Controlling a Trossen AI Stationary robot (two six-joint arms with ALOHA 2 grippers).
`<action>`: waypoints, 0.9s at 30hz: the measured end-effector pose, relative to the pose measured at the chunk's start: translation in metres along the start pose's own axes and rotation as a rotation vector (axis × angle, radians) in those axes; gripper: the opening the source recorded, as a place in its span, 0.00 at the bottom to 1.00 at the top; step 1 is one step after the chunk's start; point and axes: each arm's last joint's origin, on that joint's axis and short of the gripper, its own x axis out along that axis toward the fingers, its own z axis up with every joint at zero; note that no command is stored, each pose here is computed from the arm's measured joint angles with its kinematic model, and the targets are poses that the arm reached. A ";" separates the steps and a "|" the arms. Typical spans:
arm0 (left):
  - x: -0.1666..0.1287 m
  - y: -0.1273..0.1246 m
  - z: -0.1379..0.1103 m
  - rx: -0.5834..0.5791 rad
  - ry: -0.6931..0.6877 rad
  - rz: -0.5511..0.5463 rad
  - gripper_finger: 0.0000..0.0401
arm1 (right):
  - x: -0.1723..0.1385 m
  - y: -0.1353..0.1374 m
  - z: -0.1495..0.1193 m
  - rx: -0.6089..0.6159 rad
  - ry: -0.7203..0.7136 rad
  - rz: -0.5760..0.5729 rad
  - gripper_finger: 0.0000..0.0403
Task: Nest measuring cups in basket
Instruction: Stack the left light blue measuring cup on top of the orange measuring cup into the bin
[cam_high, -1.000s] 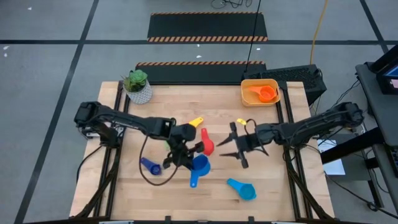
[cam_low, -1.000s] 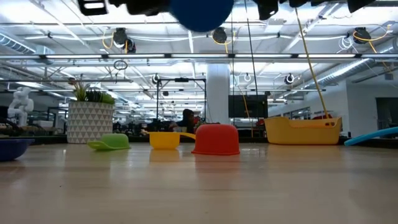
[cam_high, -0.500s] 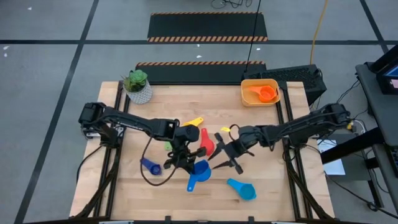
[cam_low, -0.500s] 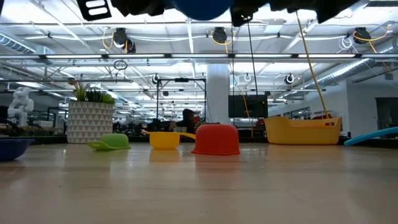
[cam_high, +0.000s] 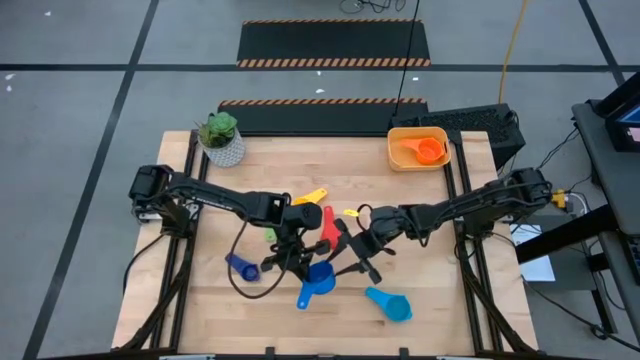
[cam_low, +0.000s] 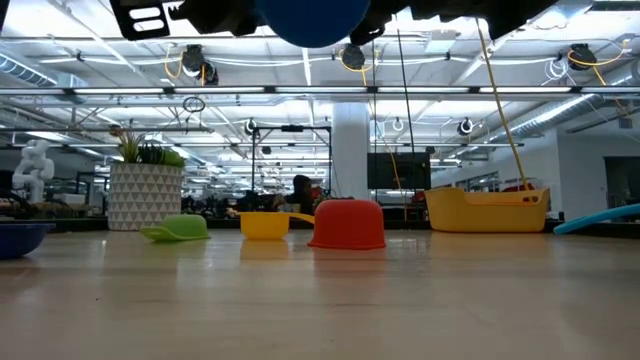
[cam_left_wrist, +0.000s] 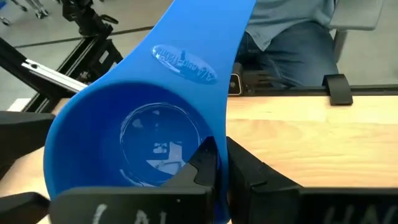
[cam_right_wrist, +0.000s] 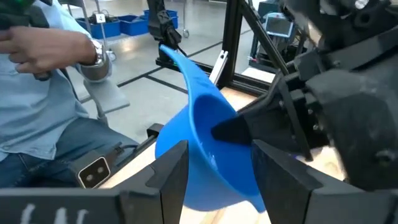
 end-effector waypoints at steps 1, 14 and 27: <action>0.000 0.000 0.000 0.001 -0.001 0.001 0.02 | 0.000 0.000 -0.001 0.003 0.008 0.001 0.41; -0.005 0.001 -0.002 -0.028 0.009 0.012 0.02 | 0.000 0.001 -0.006 -0.019 0.059 0.007 0.41; -0.005 0.001 -0.001 -0.063 0.008 0.013 0.02 | 0.000 0.001 -0.007 -0.036 0.067 0.007 0.40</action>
